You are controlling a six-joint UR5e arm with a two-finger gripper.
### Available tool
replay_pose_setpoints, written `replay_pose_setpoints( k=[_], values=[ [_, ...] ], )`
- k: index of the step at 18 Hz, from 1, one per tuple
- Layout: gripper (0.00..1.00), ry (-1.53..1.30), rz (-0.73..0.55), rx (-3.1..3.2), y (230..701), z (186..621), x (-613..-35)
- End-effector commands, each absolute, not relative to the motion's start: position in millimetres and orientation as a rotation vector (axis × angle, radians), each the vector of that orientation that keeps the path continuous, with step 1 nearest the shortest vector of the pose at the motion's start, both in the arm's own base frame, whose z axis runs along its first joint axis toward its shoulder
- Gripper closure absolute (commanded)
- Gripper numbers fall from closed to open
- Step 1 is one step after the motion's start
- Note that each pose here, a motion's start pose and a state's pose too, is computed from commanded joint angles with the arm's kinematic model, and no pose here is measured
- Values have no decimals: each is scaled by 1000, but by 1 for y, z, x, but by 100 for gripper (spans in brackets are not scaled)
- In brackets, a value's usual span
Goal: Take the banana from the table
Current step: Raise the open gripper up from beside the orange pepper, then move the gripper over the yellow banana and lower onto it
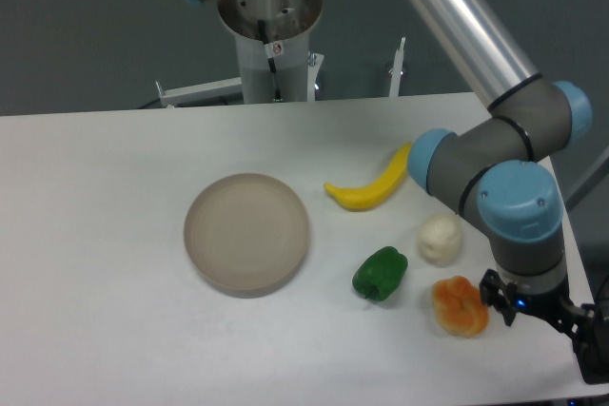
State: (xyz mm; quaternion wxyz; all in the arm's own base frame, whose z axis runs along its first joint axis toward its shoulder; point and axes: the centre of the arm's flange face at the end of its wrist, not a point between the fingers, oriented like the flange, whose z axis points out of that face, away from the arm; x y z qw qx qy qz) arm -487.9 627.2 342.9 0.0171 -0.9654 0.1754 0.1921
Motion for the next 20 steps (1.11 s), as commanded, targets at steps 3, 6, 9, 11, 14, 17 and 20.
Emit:
replay_pose_setpoints(
  k=[3, 6, 9, 11, 14, 17, 20],
  values=[
    [0, 558, 486, -3056, 602, 362, -478],
    [0, 557, 375, -3114, 568, 373, -465],
    [0, 580, 277, -3161, 536, 371, -449],
    [0, 568, 214, -3190, 516, 362, -440],
    [0, 582, 113, -3230, 481, 340, -426],
    [0, 634, 0, -3254, 452, 307, -406],
    [0, 641, -82, -3277, 438, 280, -385]
  ],
)
